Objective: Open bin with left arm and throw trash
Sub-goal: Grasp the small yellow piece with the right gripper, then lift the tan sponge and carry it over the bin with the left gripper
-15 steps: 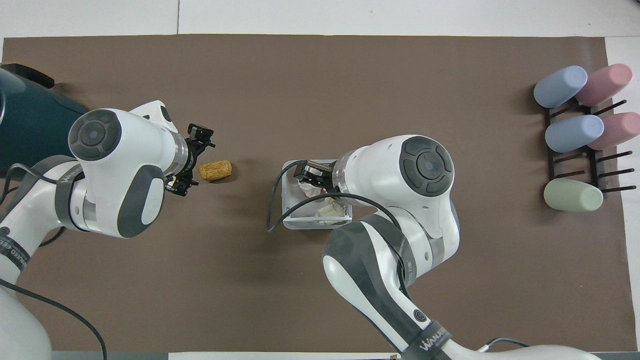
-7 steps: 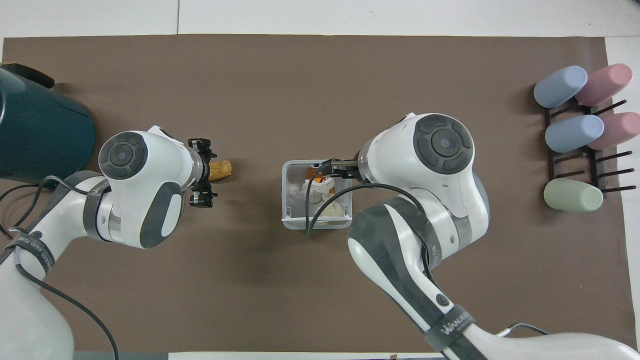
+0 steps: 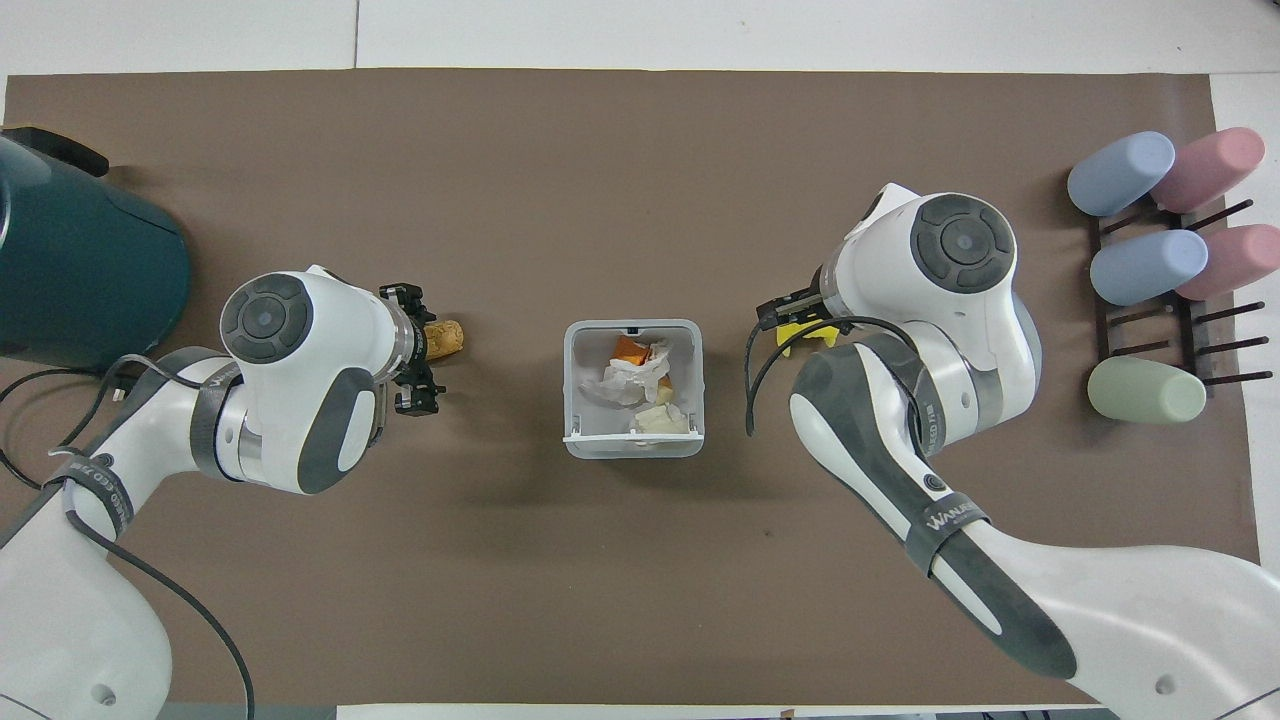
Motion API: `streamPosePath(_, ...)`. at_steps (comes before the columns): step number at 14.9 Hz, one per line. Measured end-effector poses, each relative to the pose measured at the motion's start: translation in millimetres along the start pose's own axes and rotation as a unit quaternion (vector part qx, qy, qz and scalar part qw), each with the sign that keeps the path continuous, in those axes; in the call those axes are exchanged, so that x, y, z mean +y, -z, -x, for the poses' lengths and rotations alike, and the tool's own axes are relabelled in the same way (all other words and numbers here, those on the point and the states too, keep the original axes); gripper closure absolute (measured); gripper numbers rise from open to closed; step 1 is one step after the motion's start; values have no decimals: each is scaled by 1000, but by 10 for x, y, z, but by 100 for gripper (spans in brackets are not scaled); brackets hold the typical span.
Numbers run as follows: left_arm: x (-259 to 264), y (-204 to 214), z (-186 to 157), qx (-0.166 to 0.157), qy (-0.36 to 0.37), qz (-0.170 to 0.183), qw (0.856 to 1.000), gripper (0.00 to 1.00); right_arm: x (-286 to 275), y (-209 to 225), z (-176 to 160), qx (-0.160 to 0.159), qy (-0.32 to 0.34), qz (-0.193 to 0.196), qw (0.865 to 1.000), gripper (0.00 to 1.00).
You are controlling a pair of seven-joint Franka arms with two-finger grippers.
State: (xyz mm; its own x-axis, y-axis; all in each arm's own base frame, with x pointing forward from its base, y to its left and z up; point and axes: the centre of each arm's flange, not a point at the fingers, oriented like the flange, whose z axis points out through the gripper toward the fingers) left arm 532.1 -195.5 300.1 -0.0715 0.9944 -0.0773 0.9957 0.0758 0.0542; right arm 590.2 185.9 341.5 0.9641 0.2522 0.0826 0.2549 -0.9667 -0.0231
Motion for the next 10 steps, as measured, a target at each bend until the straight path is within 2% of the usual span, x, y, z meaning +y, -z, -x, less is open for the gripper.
streamPosePath(1, 9, -15, -6, -1, 3, 2, 1000, 9, 63, -141, 60, 0, 9, -1, 1000, 0)
streamPosePath(5, 62, 1, -11, -1, 1, 15, 1000, 57, 168, -588, 373, 29, 16, -4, 999, 0)
streamPosePath(8, 229, 221, 82, -3, -32, 45, 998, 59, 63, -619, 436, 32, 25, -5, 999, 0)
streamPosePath(10, 447, 570, 205, -11, -79, 73, 994, 59, 39, -589, 436, 34, 27, -5, 999, 15)
